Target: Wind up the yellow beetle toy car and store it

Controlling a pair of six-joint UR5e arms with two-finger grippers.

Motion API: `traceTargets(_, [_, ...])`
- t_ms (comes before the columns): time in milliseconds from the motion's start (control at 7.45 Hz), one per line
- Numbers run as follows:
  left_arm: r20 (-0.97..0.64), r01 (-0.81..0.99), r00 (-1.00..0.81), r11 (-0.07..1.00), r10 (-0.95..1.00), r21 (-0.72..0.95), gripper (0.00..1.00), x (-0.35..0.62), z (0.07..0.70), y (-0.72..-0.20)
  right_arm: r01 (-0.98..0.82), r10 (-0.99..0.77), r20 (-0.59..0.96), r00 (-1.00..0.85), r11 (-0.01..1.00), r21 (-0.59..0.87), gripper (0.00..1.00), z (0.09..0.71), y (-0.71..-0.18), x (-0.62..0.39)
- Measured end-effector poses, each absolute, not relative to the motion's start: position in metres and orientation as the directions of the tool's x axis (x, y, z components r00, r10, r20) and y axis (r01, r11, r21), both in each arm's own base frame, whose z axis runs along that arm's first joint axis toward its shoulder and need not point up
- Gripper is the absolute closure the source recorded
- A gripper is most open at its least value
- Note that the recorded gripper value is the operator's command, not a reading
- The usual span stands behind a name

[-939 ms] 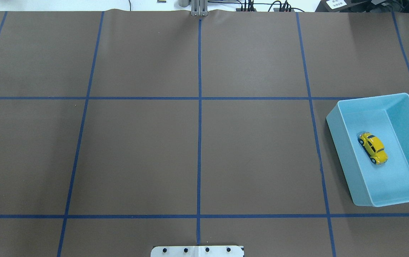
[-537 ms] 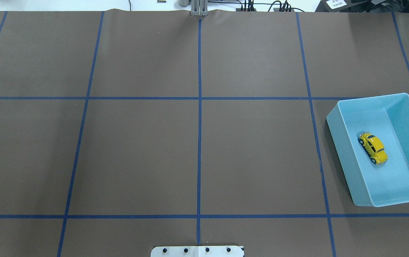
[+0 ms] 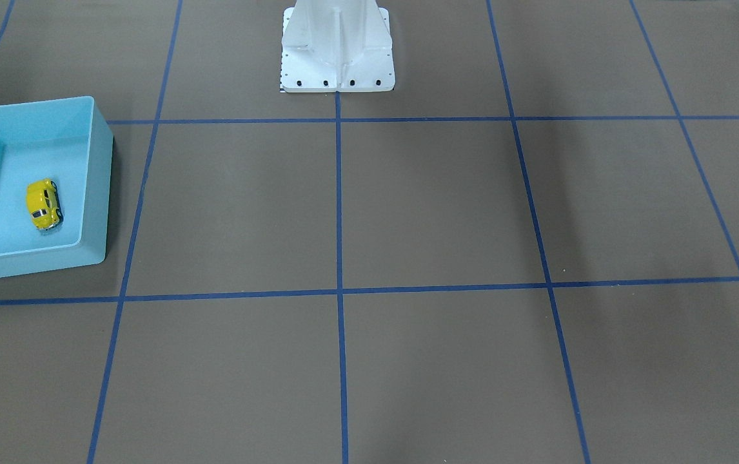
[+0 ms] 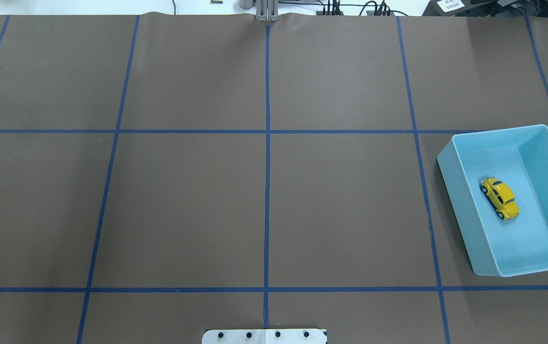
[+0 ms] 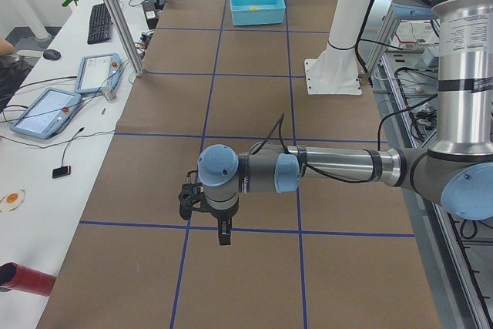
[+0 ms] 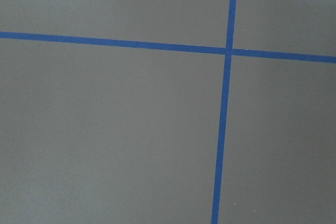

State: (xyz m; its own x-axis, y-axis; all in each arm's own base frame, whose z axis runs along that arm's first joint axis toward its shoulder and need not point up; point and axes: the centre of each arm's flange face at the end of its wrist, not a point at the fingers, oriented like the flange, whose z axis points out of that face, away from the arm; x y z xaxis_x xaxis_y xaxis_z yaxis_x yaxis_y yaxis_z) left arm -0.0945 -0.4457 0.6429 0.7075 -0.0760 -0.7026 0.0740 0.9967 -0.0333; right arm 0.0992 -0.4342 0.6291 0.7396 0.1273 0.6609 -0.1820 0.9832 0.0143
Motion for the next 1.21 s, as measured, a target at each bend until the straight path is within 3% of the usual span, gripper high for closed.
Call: traceTargets(1208, [-0.706, 0.075, 0.705, 0.997, -0.072, -0.026, 0.00, -0.0946, 0.6393, -0.4461, -0.191, 0.155, 0.658, 0.736, 0.981, -0.018, 0.00, 0.6372, -0.4264, 0.0987])
